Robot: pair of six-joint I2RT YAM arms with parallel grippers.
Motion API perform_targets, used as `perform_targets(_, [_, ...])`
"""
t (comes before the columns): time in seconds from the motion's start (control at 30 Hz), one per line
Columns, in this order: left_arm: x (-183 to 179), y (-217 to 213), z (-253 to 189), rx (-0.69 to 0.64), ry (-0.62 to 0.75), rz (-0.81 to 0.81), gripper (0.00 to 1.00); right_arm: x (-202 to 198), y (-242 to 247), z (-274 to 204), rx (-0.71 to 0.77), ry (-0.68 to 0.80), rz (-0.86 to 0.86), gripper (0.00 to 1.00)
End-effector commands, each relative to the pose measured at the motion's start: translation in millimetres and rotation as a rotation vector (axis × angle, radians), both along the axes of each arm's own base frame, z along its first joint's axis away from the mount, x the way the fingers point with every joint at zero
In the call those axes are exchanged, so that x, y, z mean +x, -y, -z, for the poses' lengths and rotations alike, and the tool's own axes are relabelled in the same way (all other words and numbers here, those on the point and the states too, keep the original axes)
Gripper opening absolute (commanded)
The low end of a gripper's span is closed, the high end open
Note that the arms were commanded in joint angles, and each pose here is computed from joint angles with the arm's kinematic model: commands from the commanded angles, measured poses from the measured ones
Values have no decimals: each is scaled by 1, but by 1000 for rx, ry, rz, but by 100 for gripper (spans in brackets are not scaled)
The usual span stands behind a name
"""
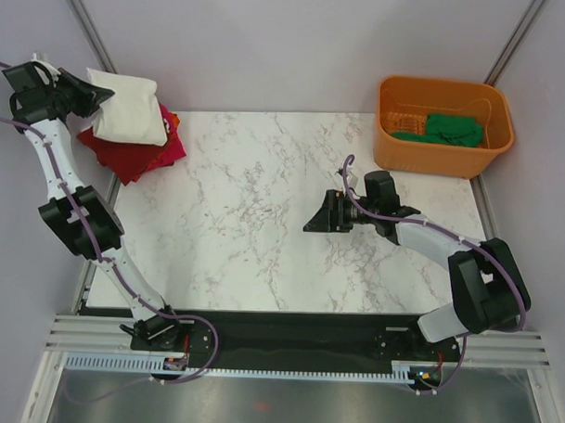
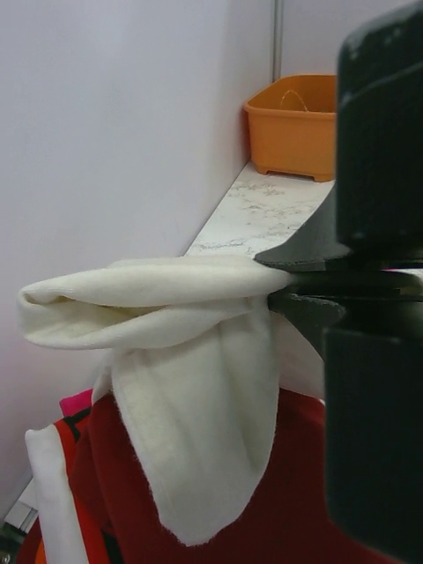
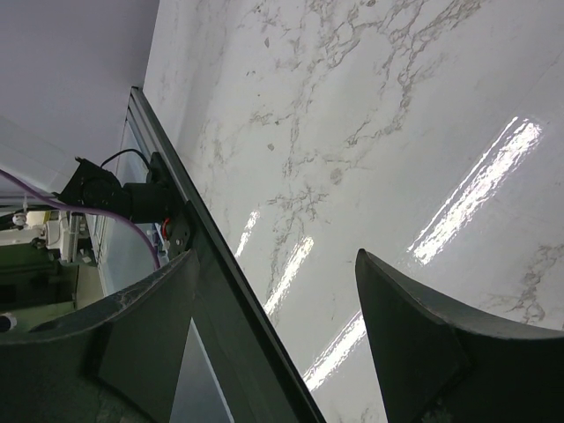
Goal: Fold and stack the t-shirts
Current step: Neatly place the folded tshirt to the corner
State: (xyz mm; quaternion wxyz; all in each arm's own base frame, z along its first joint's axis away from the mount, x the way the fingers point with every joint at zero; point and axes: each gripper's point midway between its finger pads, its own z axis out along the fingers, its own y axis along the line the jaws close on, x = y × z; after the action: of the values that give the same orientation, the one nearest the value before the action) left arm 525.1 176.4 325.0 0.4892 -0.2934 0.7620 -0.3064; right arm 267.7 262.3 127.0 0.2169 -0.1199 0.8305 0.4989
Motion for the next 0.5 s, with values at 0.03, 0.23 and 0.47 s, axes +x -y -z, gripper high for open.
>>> perform_targets(0.03, [2,-35,46,-17,-106,-154,2,3,-2,-4,24,24,-15,80])
perform_targets(0.23, [10,-70,105,-20,-223,-276,5,2,-1,-1,10,19,-12,80])
perform_targets(0.47, [6,-99,172,8,-363,-391,14,4,-1,5,-6,10,-12,80])
